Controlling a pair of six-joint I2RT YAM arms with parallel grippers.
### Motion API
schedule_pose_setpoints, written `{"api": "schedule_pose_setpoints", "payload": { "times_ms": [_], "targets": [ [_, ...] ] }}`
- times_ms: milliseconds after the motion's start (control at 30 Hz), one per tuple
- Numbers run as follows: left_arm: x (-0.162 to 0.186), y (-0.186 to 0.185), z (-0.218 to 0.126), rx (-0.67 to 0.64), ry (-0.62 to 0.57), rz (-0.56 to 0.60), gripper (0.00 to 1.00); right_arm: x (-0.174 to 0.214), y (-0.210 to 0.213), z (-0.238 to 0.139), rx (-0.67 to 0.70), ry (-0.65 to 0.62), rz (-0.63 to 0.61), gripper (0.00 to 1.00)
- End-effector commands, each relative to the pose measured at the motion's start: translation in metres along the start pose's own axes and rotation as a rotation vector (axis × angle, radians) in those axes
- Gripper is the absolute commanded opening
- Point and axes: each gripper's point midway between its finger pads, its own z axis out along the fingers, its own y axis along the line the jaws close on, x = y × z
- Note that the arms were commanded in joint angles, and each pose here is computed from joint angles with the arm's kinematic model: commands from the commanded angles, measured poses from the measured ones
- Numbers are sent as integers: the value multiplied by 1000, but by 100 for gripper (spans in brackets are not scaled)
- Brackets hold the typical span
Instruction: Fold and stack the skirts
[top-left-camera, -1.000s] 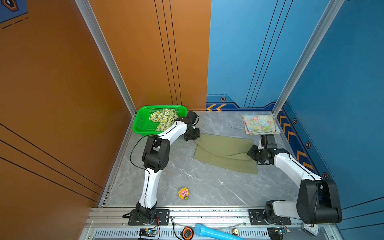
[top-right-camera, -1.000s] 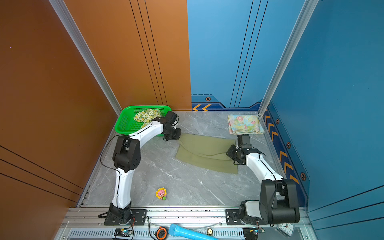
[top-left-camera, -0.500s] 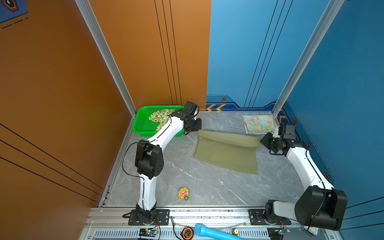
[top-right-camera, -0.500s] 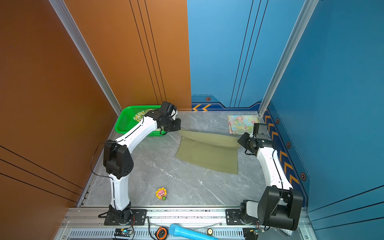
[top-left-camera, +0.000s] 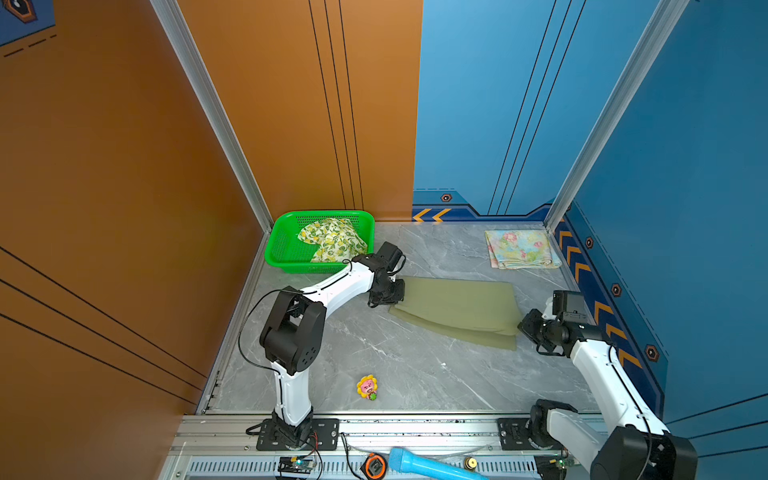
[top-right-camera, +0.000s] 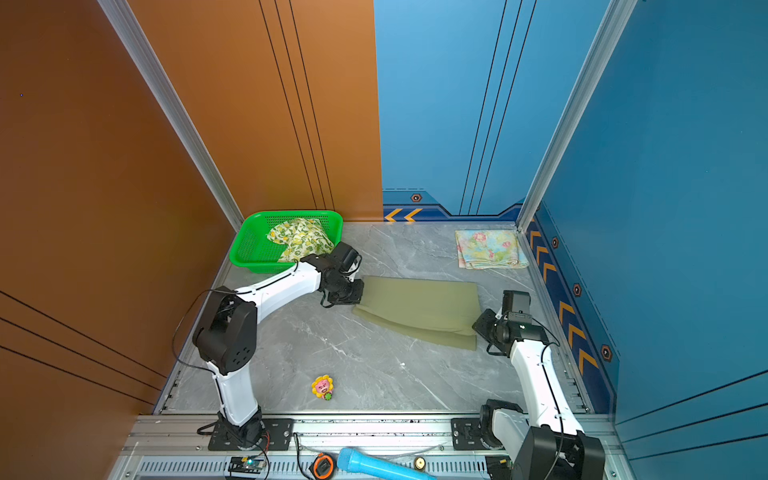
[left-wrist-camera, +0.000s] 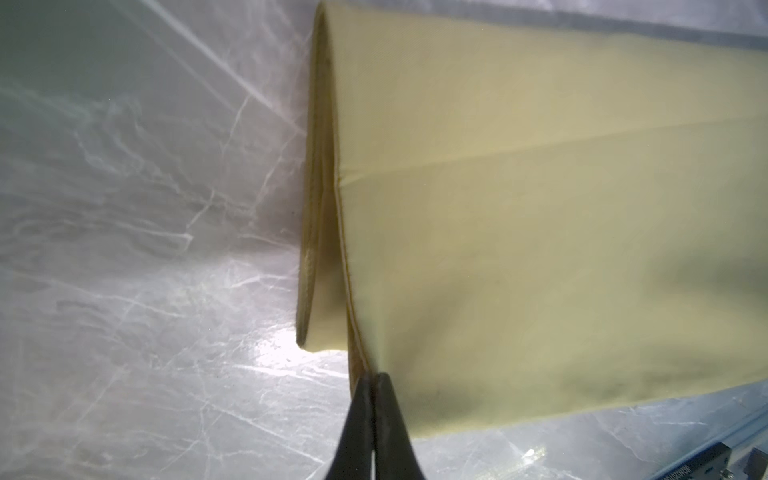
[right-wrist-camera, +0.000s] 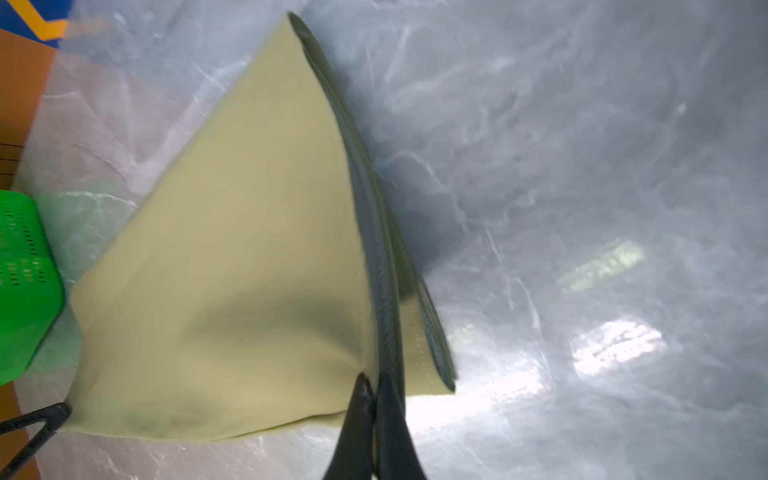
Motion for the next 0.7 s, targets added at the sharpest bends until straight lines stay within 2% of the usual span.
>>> {"api": "schedule_pose_setpoints", "payload": {
  "times_ms": [0, 133, 200, 267, 333, 367, 567, 667],
  "targets": [
    [2, 6, 12, -24, -11, -6, 0, 12, -16, 8, 43, -1, 31, 1],
    [8, 15, 25, -48, 18, -8, 0, 22, -25, 20, 78, 32, 18, 11],
    [10, 16, 29, -54, 27, -7, 0, 24, -27, 24, 90, 48, 9, 25],
    [9, 17, 30, -55, 28, -10, 12, 22, -27, 24, 97, 51, 11, 44],
    [6, 18, 27, -52, 19, -10, 32, 17, -21, 21, 86, 41, 8, 55],
    [3, 18, 25, -50, 10, -14, 36, 14, -17, 19, 81, 31, 4, 59],
    [-17, 14, 3, -16, -51, -22, 48, -5, 1, 6, 75, -11, -34, 69],
    [-21, 8, -2, 10, -55, -24, 50, -12, 4, 5, 85, -20, -45, 71]
  ]
}}
